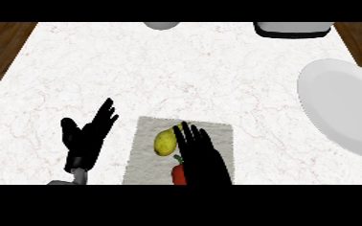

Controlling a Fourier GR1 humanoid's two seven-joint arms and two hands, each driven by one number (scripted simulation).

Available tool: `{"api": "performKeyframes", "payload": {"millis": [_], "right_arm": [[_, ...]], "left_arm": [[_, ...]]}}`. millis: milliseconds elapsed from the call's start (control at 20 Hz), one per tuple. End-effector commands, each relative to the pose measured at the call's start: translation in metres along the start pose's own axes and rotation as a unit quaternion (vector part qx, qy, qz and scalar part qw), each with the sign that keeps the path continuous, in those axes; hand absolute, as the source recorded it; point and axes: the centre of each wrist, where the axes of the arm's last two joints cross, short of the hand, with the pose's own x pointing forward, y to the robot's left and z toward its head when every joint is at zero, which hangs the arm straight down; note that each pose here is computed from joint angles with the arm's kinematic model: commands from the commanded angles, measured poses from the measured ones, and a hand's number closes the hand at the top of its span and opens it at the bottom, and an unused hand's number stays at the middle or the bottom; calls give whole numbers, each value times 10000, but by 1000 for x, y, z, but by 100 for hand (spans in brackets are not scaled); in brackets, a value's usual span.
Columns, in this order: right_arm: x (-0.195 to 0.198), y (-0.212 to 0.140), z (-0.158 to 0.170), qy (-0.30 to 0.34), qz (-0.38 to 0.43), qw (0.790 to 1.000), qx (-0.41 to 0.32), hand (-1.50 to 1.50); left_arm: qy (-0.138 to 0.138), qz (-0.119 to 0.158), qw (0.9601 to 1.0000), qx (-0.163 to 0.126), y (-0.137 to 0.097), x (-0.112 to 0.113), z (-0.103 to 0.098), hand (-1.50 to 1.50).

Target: Pick the bell pepper from the placemat and place it in the plate

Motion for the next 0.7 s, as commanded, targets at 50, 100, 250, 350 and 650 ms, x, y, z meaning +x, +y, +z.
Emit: {"api": "performKeyframes", "payload": {"millis": [50,100,250,350,650], "right_arm": [[-10,-4,-12,264,269,9993,23,-150],[-8,25,-13,233,289,9993,-11,-150],[-21,5,-15,259,303,9990,181,-150],[-13,25,-9,223,256,9993,129,-150],[-5,44,-16,292,404,9978,432,-150]], "left_arm": [[202,32,9998,52,-13,-8,-6,0],[155,-3,9999,62,3,14,-8,0],[253,72,9997,21,-9,-2,10,0],[233,8,9997,68,22,11,-3,0],[159,34,9999,-10,-10,-7,-3,0]]}}
